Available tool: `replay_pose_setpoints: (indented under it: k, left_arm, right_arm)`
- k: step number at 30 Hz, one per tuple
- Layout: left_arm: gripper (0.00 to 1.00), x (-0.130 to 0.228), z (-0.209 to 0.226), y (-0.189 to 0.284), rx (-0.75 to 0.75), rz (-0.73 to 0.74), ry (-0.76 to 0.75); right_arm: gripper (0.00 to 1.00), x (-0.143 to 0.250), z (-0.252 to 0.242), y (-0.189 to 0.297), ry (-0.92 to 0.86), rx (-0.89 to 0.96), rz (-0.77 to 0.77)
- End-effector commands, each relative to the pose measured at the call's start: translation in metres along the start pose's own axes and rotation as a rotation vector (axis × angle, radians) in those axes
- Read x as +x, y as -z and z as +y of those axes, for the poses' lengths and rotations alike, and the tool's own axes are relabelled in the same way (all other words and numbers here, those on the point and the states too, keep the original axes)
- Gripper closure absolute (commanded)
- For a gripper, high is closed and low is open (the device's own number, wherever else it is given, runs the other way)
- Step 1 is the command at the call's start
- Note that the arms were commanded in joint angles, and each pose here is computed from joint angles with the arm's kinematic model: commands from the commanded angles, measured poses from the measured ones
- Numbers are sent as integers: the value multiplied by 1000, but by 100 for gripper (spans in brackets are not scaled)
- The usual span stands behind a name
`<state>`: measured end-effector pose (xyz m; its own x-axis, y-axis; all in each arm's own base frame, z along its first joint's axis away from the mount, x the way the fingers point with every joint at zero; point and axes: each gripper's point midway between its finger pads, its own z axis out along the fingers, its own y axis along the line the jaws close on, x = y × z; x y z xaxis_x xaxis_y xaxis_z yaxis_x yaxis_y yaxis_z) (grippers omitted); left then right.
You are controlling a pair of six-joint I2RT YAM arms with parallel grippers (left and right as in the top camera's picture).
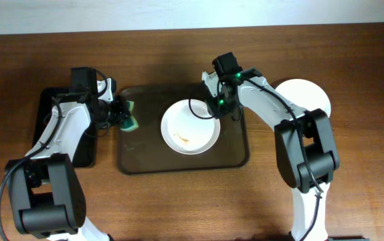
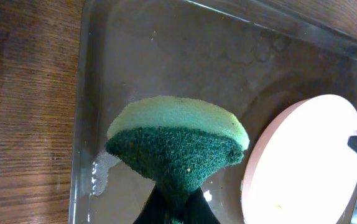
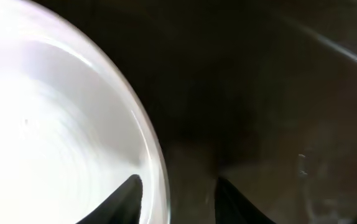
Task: Clean dirty plates on tray and stack at the side
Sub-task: 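Grasp the pinkish plate rim with the right gripper and pull it center, then scrub the pinkish plate with the sponge in the left gripper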
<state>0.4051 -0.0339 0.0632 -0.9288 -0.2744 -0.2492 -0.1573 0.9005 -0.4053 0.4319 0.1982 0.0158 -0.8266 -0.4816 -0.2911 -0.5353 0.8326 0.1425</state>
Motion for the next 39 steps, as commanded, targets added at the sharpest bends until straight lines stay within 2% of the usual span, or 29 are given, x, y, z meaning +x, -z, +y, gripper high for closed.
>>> replay_pose_setpoints:
  k: [1,3,4,5,6,8,10,12,14,15,17,20,23,28,30,35,37,39]
  left_arm:
    - [99,-2,-3,2,4,-9,-27]
    - [100,-2,-3,2,4,-9,-27]
    - [99,-2,-3,2,4,-9,-27]
    - [99,-2,-3,2,4,-9,-27]
    - [100,-2,-3,2,4,-9,-27]
    - [99,-2,-3,2,4,-9,-27]
    - [99,-2,-3,2,5,-9,-27]
    - [100,-2,-3,2,4,-9,-27]
    - [99,0,-10,-1,-3,-6,-53]
    - [99,2,-16,-4,-16,-6,-119]
    - [100,3,-52,-14,20,-33,-353]
    - [99,-3,-70,-22,-59,-92,-463]
    - [100,9,-63,-35,-101,-40,-464]
    - [100,45,-33,-90,-136,139,-432]
    - [99,57,-38,-94,-124,177,-444]
    - [99,121,-66,-82,59,420,-436]
    - [100,120,-68,-83,76,412,-468]
    - [100,97,-64,-91,15,318,-487]
  right_arm:
    - [68,6,7,-18,23,-56,33]
    - [75,10,12,-27,7,-94,45]
    - [88,9,12,-27,-34,-93,43]
    - [94,9,12,-26,-74,-92,45]
    - [96,10,12,-26,-121,-92,52]
    - [96,22,13,-25,-357,-81,110]
    - [96,39,16,-22,-738,-51,198]
    - [96,41,31,-24,-831,-43,222]
    - [96,38,57,-31,-772,-21,213]
    - [96,36,69,-33,-745,-28,213]
    - [96,35,78,-34,-695,-40,211]
    - [96,35,78,-34,-690,-43,212]
    - [96,35,78,-34,-686,-44,211]
    - [96,32,81,-34,-662,-65,204]
    - [96,31,81,-34,-659,-69,202]
    - [96,30,81,-34,-658,-70,198]
    - [96,30,81,-34,-658,-71,198]
    - [96,31,81,-34,-658,-71,198]
